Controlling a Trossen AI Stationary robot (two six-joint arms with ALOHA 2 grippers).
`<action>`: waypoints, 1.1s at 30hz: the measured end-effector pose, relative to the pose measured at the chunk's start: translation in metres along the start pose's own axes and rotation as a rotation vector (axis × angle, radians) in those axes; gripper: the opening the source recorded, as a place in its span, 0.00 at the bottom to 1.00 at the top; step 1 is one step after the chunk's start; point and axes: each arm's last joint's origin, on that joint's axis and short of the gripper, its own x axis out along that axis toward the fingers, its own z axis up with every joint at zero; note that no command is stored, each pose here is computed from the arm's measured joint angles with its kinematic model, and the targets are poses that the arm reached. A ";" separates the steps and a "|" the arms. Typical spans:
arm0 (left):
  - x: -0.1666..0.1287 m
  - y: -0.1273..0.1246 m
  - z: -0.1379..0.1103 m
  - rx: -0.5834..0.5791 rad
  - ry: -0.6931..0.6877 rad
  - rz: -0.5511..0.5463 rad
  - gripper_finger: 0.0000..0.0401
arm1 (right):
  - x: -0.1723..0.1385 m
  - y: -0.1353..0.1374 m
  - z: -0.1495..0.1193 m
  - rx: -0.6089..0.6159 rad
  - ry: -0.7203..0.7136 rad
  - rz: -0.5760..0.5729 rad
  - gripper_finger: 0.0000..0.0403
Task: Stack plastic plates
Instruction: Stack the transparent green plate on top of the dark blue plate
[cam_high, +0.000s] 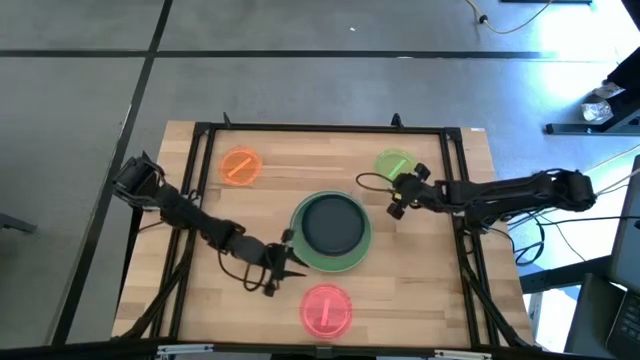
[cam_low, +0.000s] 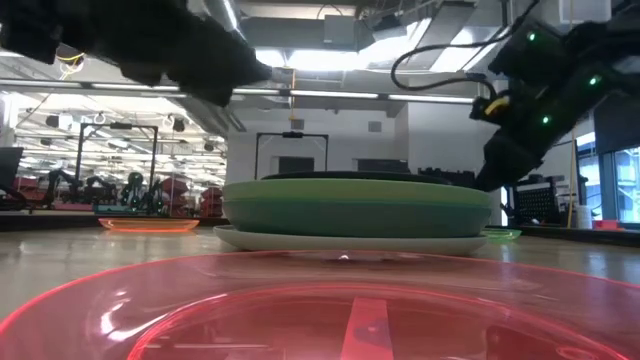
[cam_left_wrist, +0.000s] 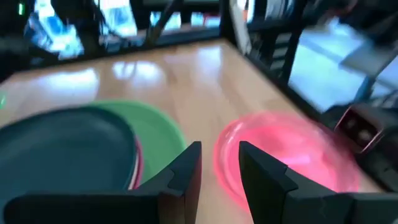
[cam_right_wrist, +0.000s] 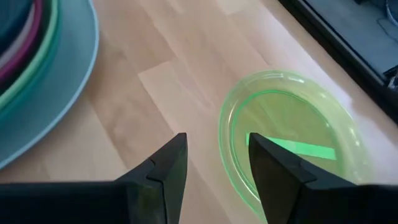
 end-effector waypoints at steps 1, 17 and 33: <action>-0.002 -0.001 0.000 0.001 -0.030 -0.007 0.25 | 0.003 -0.002 -0.001 0.006 -0.011 0.007 0.40; -0.018 0.004 0.000 0.005 -0.127 0.046 0.25 | 0.050 -0.007 -0.012 -0.015 0.024 -0.029 0.40; -0.018 0.004 -0.001 0.006 -0.120 0.043 0.25 | 0.074 -0.015 -0.020 -0.008 0.076 -0.079 0.28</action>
